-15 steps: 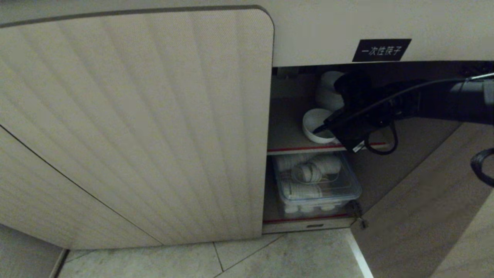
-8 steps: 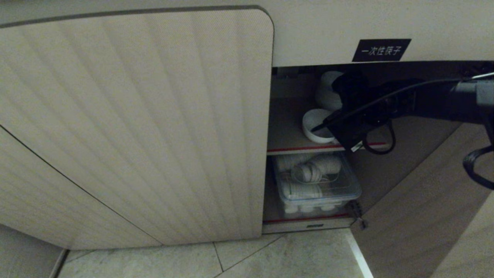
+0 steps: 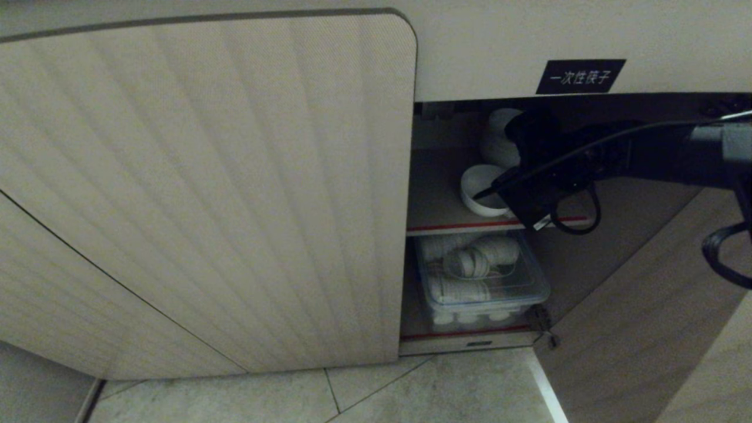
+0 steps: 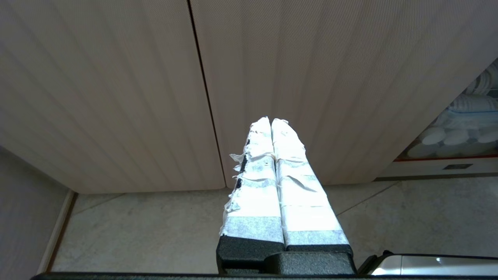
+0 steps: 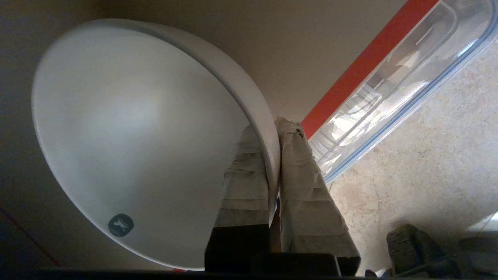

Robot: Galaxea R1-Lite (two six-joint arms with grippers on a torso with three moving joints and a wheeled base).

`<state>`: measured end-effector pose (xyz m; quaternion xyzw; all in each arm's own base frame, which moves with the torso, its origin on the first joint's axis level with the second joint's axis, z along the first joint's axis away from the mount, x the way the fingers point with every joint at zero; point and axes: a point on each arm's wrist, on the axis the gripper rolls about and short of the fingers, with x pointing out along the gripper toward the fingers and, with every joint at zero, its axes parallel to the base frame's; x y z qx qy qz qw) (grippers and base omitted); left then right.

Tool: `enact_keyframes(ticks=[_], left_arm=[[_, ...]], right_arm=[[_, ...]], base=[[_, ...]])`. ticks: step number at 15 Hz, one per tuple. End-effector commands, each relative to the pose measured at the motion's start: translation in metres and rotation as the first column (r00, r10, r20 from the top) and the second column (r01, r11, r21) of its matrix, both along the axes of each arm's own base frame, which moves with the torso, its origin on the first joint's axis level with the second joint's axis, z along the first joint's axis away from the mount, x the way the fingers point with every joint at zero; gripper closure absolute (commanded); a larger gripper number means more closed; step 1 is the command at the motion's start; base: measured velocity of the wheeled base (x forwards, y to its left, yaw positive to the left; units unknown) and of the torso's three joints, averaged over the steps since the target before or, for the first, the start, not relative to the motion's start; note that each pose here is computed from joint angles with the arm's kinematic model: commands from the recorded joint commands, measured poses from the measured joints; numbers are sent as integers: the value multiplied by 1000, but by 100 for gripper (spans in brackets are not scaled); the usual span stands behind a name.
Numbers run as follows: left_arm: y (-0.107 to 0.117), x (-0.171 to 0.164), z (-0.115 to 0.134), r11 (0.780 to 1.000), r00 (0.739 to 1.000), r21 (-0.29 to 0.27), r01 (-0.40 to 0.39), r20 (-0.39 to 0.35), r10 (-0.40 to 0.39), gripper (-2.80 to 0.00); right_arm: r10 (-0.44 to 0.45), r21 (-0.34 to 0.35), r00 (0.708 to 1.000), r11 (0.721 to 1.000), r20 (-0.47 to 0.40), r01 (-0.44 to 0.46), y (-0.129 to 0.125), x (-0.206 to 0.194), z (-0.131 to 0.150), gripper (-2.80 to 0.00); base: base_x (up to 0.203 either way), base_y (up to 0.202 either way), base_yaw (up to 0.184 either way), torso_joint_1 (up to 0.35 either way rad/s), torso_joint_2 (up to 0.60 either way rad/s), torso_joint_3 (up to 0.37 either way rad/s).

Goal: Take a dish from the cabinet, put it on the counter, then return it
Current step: Put it back into the cabinet

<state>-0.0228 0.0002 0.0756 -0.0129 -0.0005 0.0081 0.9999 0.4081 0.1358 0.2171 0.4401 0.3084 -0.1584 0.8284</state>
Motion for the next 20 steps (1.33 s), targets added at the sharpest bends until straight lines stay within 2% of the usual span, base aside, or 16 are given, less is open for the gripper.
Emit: enact_keyframes(ticks=[1,16,17,20], left_arm=[[0,0,0,1000,1000,0,-1,1,1,0],[0,0,0,1000,1000,0,-1,1,1,0],[0,0,0,1000,1000,0,-1,1,1,0],[0,0,0,1000,1000,0,-1,1,1,0]], right_arm=[[-5,1,1000,1000,-6,5,0,0,-2,0],[-17,-7,1000,1000,2,17,1,3,-3,0],[-17,-7,1000,1000,2,17,1,3,-3,-280],[-17,-10,1000,1000,2,17,1,3,-4,-280]], base=[[0,0,0,0,0,0],[0,0,0,0,0,0],[0,0,0,0,0,0],[0,0,0,0,0,0]])
